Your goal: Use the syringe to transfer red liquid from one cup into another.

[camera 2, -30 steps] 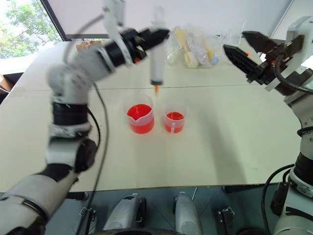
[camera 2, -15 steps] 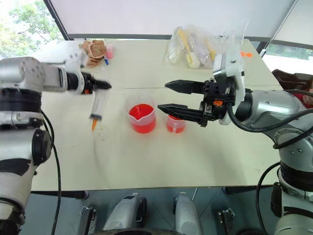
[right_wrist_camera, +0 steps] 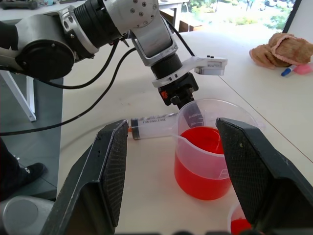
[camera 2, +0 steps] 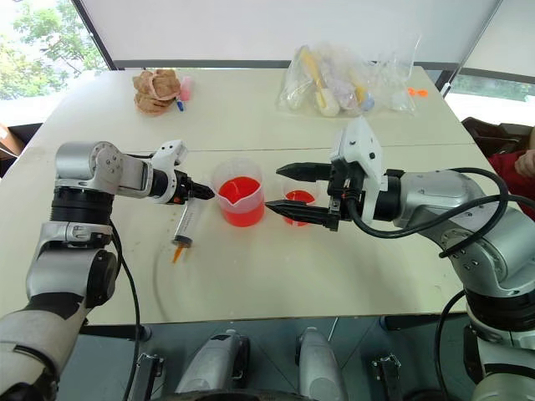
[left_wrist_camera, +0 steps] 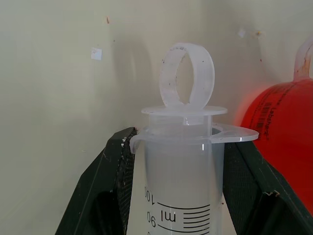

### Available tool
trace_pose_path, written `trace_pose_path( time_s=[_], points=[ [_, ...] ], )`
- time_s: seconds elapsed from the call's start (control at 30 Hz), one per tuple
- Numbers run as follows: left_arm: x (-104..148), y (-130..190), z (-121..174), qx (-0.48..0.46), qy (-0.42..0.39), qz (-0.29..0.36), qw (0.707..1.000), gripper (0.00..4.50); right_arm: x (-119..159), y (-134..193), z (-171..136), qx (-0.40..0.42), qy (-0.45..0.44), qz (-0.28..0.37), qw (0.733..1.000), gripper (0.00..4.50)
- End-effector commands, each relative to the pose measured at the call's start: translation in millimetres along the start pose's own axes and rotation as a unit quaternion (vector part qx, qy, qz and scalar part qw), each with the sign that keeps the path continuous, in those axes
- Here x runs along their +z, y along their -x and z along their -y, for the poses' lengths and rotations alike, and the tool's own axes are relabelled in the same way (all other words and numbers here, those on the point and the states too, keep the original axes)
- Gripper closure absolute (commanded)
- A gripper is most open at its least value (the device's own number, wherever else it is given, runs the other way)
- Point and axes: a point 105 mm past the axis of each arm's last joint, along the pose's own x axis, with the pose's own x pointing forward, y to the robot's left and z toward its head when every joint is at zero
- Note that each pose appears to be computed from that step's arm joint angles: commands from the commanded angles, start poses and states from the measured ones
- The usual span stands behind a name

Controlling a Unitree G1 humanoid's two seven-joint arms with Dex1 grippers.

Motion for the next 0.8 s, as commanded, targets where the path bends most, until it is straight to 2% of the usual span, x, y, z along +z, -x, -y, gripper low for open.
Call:
trace_pose_path(
  time_s=[0.03,0.07,0.2,0.3,0.37,0.47,0.63,0.8],
  points=[
    [-2.1,2.1,-10.5,0.028,0.005,0.003,1.0,0.39,8.0,2.1,-1.2,-0.009,0.025,0.01,1.0,1.49],
    [-1.6,2.7,-10.5,0.028,0.005,0.005,1.0,0.03,7.0,2.9,-0.1,-0.012,0.025,0.007,1.0,1.49],
    [2.9,8.8,-9.3,0.022,0.006,0.017,1.0,0.03,5.0,5.9,2.9,-0.022,0.024,0.002,0.999,1.49],
    [17.0,21.7,-8.5,0.01,-0.006,0.065,0.998,0.03,3.3,12.3,8.3,-0.039,0.017,0.001,0.999,1.49],
    [38.2,45.2,-10.2,0.013,-0.098,0.163,0.982,0.03,2.1,27.7,21.8,-0.081,0.001,0.009,0.997,1.49],
    [46.4,73.1,-12.5,0.022,-0.21,0.256,0.943,0.03,-2.1,50.6,38.5,-0.143,-0.014,0.023,0.989,1.49],
    [42.1,105.6,-23.9,0.015,-0.236,0.359,0.903,0.03,-26.1,77.2,50.7,-0.217,-0.041,0.034,0.975,1.49],
    [12.8,115.9,-33.4,0.0,-0.242,0.383,0.891,0.03,-58.9,100.7,59.3,-0.279,-0.078,0.034,0.956,1.49]
  ],
)
